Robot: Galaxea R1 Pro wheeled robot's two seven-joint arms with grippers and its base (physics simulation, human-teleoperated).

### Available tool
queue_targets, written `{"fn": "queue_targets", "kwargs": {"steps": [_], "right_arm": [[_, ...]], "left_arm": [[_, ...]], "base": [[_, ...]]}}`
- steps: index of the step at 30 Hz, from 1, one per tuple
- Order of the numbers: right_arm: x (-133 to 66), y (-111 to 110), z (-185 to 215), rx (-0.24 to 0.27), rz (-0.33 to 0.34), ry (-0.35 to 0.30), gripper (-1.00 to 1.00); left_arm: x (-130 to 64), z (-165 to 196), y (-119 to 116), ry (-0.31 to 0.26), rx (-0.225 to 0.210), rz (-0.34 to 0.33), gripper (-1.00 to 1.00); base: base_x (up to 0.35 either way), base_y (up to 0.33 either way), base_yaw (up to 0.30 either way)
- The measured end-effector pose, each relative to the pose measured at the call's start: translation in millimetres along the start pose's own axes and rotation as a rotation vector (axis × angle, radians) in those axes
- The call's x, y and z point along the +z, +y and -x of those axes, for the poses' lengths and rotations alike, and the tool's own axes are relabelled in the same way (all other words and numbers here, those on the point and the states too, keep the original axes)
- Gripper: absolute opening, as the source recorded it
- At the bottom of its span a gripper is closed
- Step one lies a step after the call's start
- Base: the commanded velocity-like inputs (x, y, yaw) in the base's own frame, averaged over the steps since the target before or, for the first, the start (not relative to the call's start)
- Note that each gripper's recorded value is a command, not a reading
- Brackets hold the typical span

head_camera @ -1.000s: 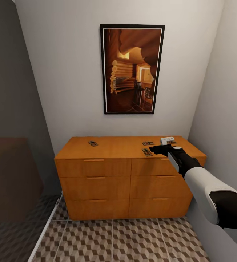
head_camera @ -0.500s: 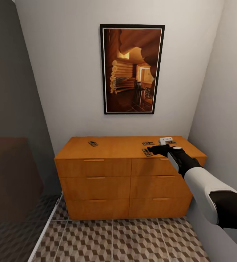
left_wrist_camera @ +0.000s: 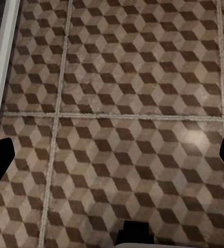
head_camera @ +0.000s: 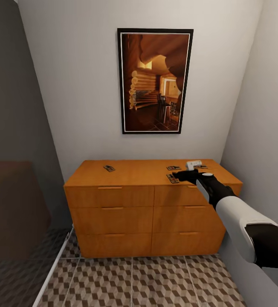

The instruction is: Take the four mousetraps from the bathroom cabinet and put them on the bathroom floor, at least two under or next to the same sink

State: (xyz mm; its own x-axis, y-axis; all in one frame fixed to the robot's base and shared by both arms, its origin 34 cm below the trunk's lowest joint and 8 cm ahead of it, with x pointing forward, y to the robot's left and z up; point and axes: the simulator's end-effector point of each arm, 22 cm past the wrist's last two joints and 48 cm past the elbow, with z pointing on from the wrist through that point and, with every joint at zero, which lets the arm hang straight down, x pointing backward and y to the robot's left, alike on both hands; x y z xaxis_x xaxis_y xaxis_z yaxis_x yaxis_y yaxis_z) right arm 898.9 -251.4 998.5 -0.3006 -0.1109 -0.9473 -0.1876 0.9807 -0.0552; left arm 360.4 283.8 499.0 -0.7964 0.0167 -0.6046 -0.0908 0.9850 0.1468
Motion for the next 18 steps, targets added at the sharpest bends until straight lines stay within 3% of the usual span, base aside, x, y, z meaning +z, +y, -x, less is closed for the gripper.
{"fn": "queue_targets", "kwargs": {"steps": [4, 12, 18], "right_arm": [[0.5, -0.8, -4.8, 0.019, 0.002, 0.002, 1.0], [-0.5, -0.5, 0.3, 0.146, 0.031, -0.032, 1.0], [-0.3, 1.9, -1.9, 0.19, 0.044, -0.035, 1.0]], "left_arm": [[0.0, 0.0, -0.1, 0.0, 0.0, 0.0, 1.0], [0.0, 0.0, -0.1, 0.0, 0.0, 0.0, 1.0], [0.0, -0.1, -0.1, 0.0, 0.0, 0.0, 1.0]], "base": [[0.0, 0.0, 0.0], [0.0, 0.0, 0.0], [0.0, 0.0, 0.0]]}}
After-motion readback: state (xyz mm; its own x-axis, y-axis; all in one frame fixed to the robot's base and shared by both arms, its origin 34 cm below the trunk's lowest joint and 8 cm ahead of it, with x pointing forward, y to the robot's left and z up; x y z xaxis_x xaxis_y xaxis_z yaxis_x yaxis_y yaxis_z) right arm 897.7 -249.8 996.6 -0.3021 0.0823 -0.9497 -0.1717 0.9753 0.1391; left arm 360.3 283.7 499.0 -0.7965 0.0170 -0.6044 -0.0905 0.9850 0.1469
